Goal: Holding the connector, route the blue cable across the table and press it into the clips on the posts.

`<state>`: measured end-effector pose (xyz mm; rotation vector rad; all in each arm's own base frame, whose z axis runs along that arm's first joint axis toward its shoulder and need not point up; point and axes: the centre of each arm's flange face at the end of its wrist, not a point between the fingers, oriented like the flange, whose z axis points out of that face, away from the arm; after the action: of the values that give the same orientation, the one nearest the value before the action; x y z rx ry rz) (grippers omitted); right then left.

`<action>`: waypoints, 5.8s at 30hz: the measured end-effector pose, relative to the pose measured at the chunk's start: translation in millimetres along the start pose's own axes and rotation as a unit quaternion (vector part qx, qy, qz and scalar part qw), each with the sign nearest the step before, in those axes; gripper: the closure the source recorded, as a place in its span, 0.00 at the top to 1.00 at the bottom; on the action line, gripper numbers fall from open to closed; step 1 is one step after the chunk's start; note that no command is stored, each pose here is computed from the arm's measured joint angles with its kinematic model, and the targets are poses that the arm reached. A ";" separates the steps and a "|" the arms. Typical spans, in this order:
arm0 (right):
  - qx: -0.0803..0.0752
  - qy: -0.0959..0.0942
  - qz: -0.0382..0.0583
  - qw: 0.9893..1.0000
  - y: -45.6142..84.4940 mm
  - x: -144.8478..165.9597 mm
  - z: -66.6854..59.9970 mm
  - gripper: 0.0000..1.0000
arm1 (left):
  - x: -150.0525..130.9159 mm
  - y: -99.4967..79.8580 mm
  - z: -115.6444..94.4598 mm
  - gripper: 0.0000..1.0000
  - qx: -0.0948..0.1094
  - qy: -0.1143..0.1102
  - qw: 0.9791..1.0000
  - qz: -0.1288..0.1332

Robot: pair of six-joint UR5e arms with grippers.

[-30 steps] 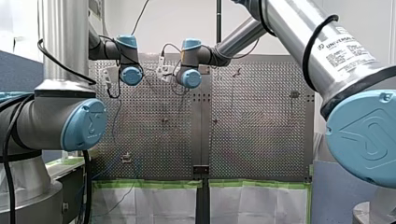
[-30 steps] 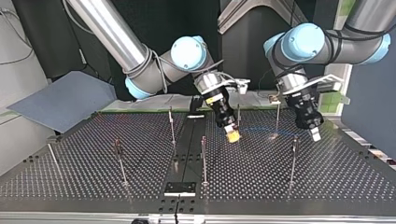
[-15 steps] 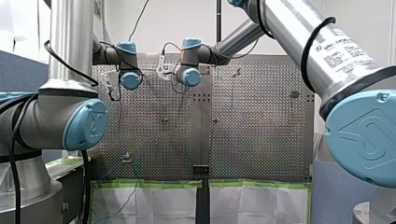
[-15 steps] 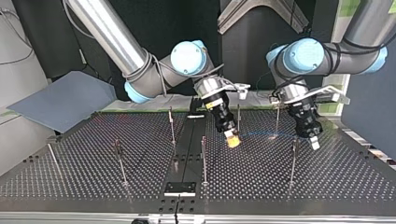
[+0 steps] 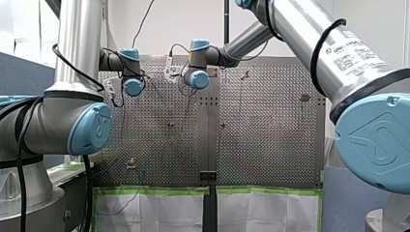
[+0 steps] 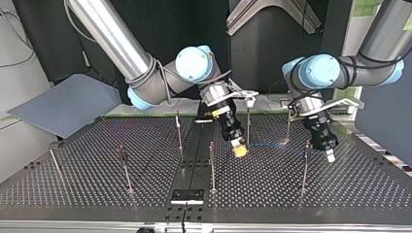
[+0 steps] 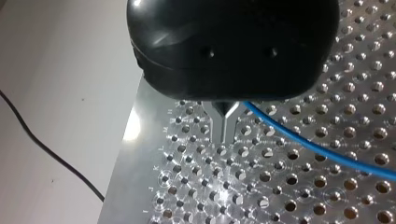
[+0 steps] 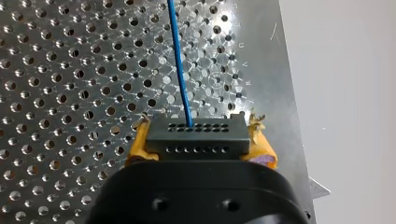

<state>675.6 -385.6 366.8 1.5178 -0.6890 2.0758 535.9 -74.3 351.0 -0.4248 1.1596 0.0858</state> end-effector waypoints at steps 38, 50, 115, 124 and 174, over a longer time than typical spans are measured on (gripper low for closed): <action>-0.070 -0.047 -0.065 0.994 1.0 9.8 -9.8 0.00 | -12.1 11.6 -52.5 1.00 -0.011 0.118 0.992 -0.046; -0.073 -0.051 -0.069 0.994 -0.7 17.3 -11.2 0.00 | -36.0 10.0 -99.2 1.00 0.009 0.163 0.985 -0.048; -0.081 -0.060 -0.070 0.992 5.9 17.5 -12.4 0.00 | -4.2 -79.0 -42.8 0.86 0.145 0.146 0.979 0.013; -0.081 -0.060 -0.070 0.992 6.5 17.5 -12.3 0.00 | -3.9 -79.1 -42.8 0.00 0.145 0.146 0.979 0.009; -0.083 -0.182 -0.074 0.977 37.5 -89.4 -82.6 0.00 | 86.2 -26.9 -157.1 0.00 0.110 0.220 0.969 0.033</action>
<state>616.8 -368.2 255.2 1.8104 -0.8299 1.6038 441.9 -169.8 229.0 -0.2112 1.6035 -0.0845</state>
